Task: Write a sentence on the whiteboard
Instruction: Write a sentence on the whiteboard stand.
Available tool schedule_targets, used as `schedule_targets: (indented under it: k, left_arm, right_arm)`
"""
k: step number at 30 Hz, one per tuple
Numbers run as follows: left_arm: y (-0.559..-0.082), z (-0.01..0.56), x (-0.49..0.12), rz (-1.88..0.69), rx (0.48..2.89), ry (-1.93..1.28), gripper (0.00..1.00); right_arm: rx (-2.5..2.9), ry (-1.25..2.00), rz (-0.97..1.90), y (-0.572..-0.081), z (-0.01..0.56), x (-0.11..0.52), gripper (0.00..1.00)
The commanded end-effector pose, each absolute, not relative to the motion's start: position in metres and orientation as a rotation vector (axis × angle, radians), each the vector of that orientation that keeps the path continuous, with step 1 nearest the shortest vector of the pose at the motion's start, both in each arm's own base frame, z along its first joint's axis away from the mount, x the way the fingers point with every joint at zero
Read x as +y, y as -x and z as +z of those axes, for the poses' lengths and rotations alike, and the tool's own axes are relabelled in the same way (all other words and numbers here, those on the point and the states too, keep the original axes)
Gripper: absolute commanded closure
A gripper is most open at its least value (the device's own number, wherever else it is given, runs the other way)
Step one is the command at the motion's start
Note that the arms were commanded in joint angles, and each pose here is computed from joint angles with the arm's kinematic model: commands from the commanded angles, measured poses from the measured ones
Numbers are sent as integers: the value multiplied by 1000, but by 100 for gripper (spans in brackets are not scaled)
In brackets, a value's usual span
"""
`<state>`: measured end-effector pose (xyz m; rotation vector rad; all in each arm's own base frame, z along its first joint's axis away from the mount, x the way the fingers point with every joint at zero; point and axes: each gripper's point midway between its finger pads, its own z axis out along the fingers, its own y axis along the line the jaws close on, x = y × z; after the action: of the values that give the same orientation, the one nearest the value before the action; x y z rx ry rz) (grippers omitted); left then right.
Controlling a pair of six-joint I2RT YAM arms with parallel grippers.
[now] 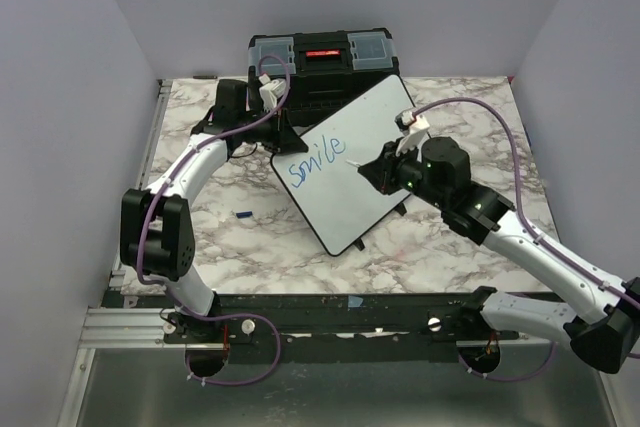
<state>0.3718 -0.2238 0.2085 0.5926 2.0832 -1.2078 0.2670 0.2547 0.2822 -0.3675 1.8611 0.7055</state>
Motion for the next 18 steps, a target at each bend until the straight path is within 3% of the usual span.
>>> schedule_targets:
  k: [1, 18]
  left_arm:
    - [-387, 236, -220, -1060, 1922, -655, 100]
    - [-388, 243, -217, -1027, 1906, -643, 100]
  right_arm:
    - [1965, 528, 848, -244, 259, 281, 99]
    - [2029, 615, 765, -237, 221, 328, 99]
